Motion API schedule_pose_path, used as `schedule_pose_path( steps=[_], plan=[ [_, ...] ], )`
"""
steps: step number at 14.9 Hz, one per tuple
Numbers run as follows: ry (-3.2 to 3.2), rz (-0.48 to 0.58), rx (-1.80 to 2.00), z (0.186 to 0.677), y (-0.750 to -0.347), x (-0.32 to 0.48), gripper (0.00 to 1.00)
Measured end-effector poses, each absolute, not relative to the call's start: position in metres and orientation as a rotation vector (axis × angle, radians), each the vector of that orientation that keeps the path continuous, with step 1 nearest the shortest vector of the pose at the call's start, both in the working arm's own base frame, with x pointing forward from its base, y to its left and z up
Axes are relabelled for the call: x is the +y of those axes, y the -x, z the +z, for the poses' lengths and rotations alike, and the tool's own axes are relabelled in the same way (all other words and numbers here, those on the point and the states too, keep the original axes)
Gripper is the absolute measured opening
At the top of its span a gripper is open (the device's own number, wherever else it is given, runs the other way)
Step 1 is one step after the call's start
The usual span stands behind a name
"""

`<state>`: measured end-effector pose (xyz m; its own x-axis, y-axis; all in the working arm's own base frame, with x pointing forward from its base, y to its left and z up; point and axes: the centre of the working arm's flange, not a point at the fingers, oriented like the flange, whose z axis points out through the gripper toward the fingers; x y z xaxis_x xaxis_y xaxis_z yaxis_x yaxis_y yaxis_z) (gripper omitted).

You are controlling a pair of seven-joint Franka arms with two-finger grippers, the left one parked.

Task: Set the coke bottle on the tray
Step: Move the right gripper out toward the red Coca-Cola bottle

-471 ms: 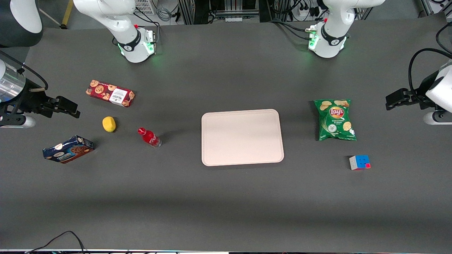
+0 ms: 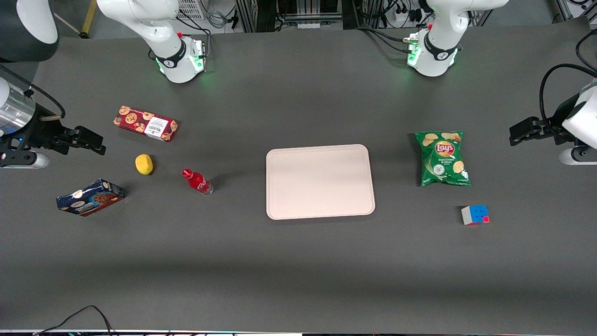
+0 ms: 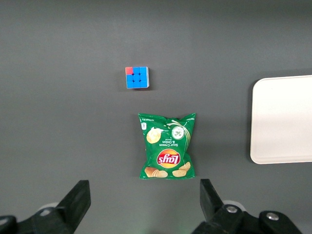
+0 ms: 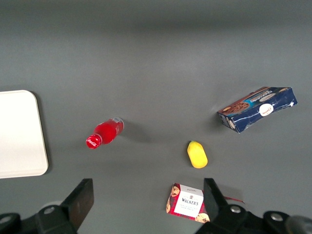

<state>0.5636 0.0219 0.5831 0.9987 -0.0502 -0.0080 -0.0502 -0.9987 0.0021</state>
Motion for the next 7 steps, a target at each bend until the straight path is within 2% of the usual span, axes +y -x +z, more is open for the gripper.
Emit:
schedule_pose_path(
  steps=[4, 7],
  plan=[
    [-3.133, -0.038, -0.005, 0.57, -0.567, 0.059, 1.0],
    [-3.144, -0.065, 0.014, 0.535, -0.584, 0.092, 1.0]
  ],
)
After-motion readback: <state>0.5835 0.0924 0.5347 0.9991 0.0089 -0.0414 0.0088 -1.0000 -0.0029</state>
